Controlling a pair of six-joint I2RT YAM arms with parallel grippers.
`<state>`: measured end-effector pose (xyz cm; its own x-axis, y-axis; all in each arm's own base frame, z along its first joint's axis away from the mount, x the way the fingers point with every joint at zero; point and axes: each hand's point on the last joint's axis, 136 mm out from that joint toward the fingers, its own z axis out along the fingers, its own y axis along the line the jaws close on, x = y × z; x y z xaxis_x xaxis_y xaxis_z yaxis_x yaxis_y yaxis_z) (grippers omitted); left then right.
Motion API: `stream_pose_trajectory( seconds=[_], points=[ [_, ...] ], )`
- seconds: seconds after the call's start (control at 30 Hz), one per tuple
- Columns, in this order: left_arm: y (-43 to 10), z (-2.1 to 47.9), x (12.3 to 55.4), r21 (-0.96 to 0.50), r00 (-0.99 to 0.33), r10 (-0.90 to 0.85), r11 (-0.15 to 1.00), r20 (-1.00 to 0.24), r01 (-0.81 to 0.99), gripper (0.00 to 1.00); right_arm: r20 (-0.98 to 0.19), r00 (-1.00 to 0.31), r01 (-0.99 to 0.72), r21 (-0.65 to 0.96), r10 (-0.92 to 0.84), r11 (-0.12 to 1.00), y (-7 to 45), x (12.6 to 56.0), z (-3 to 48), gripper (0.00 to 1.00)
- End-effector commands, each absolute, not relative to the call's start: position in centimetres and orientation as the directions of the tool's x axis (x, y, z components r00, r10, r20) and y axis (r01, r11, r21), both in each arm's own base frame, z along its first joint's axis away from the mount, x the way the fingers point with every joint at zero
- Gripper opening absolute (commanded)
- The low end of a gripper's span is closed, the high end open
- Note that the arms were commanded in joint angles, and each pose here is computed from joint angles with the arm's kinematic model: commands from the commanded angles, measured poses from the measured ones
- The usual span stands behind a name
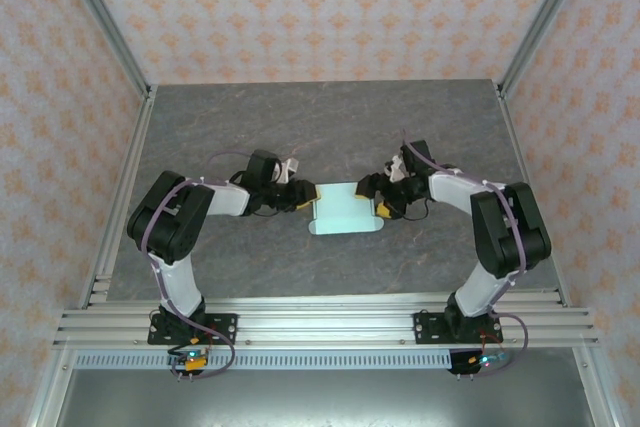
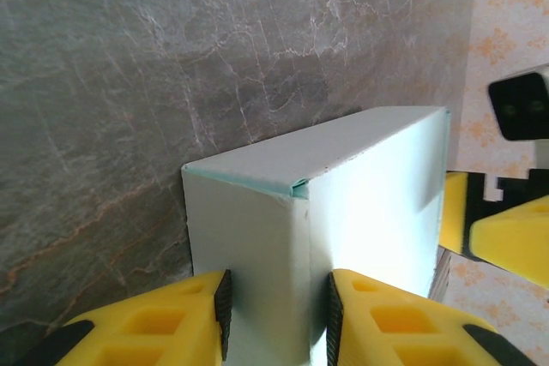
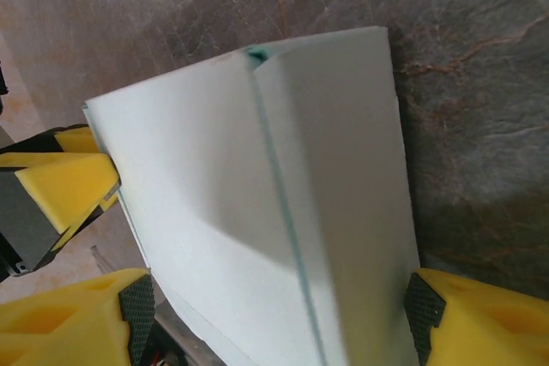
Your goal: Fold the paper box
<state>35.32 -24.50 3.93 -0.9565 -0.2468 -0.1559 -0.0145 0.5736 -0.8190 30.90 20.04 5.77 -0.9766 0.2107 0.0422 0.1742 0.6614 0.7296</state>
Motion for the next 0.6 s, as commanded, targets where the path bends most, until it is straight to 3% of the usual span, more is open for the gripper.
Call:
stream_pose_trajectory(
  seconds=[0.0,0.17,0.33,0.57],
  points=[
    [-21.1,-2.8,32.3,-0.716,-0.962,-0.274,0.671,0.002,-0.192,0.34,0.064,-0.980,0.170,0.769,0.191,0.617,20.7,31.0,5.9,0.78],
    [-20.0,-3.8,32.0,-0.732,-0.958,-0.286,0.645,0.032,-0.218,0.28,0.099,-0.977,0.197,0.751,0.187,0.630,20.6,30.8,4.9,0.78],
    [-20.0,-3.7,32.1,-0.730,-0.957,-0.288,0.649,0.023,-0.213,0.29,0.133,-0.975,0.211,0.805,0.179,0.554,21.8,31.1,5.0,0.77],
    [-20.1,-2.9,32.3,-0.740,-0.957,-0.291,0.640,0.013,-0.205,0.34,0.108,-0.978,0.184,0.847,0.176,0.499,22.9,31.7,6.6,0.63]
  ],
)
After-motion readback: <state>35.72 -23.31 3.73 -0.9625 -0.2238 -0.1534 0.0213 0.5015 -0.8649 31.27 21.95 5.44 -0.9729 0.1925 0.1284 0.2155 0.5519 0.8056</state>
